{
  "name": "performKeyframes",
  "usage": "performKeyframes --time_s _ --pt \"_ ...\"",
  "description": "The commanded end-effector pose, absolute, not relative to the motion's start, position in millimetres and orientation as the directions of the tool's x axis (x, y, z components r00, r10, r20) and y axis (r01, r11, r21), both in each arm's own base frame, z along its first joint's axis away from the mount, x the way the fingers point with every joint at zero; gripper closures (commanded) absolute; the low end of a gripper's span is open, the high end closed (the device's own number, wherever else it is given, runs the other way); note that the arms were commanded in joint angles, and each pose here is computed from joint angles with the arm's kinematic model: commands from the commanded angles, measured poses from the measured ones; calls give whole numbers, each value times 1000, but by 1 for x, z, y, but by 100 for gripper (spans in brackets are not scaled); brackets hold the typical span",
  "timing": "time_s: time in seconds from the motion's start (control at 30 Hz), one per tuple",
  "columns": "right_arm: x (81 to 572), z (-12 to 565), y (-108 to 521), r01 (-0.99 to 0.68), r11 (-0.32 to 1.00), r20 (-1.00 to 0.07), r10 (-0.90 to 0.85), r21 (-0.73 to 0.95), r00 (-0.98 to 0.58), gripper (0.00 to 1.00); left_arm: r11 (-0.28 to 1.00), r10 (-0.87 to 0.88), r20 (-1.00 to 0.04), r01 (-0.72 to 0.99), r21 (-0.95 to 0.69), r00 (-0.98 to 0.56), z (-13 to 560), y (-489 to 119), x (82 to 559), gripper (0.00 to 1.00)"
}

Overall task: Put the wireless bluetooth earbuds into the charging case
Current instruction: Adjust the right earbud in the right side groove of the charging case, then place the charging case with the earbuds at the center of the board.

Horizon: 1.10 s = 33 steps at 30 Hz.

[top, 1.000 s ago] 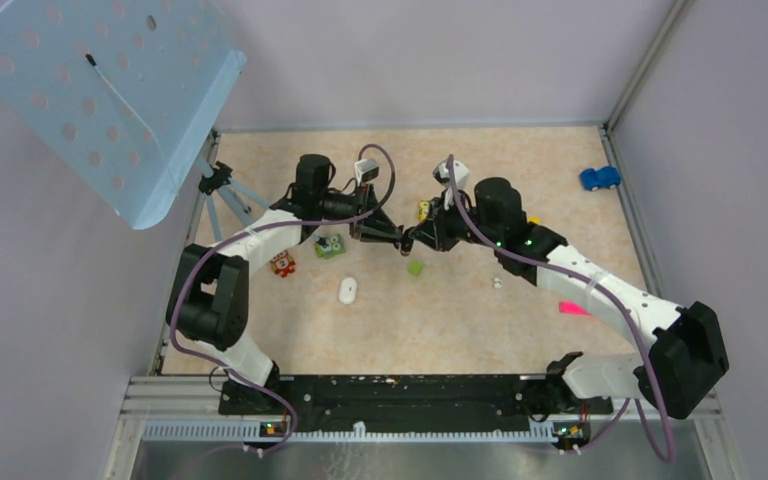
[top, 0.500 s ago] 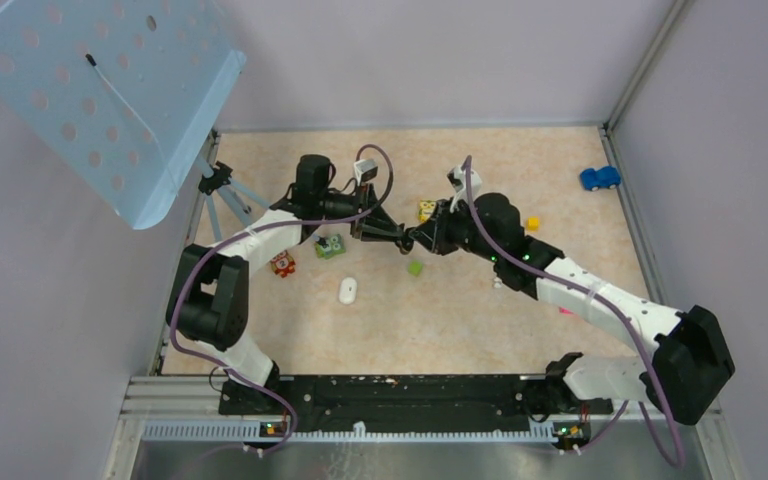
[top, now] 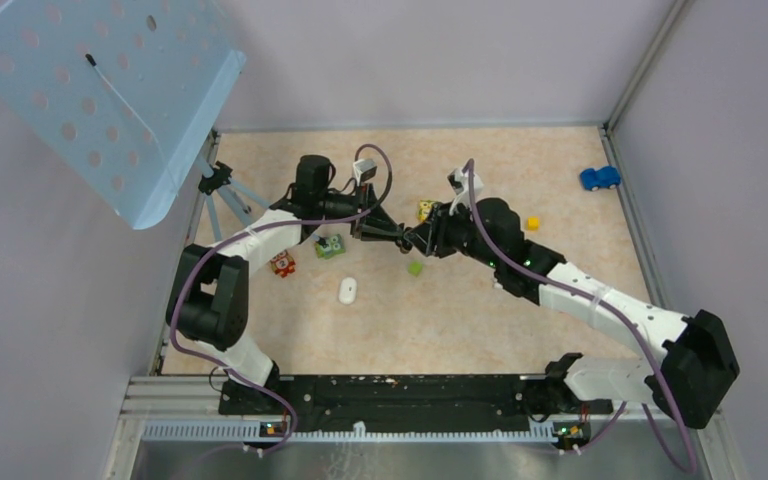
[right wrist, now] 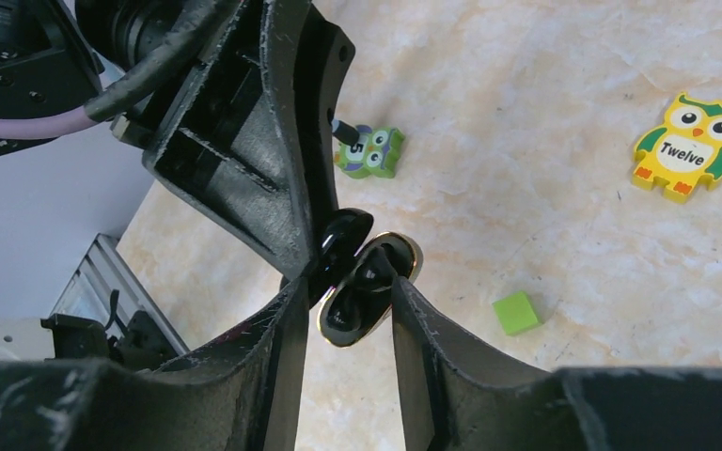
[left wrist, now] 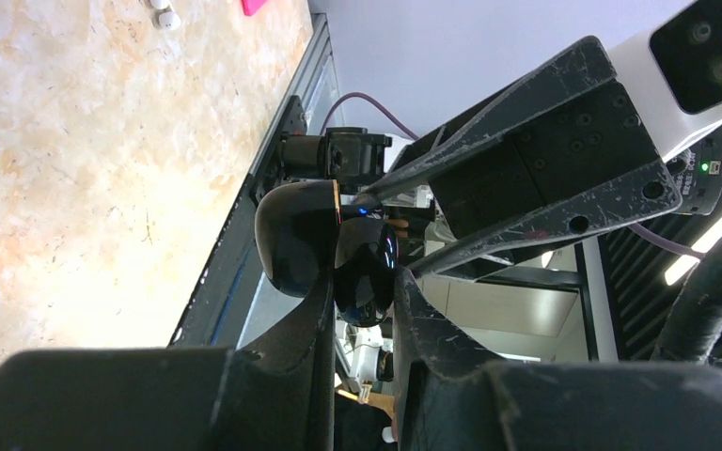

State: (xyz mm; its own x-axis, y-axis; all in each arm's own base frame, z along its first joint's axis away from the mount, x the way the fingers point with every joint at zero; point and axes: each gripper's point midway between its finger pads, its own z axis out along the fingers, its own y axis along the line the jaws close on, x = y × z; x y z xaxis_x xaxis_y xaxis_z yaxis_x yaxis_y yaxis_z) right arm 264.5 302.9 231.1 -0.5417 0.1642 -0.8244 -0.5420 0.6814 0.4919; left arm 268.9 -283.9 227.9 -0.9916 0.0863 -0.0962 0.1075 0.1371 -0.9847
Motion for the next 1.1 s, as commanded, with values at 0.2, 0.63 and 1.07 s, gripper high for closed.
performKeyframes --time_s 0.2,0.63,1.07 --pt "261 265 300 -568 667 -851 202 482 -484 52 132 81 -151 161 -978 -985 229 -283 271 100" --pt "288 261 256 -432 733 -825 316 526 -469 48 139 85 -149 160 -977 -985 224 -281 270 100" --pt "307 175 195 -170 703 -625 461 690 -630 46 78 68 -228 233 -969 -971 242 -291 295 100"
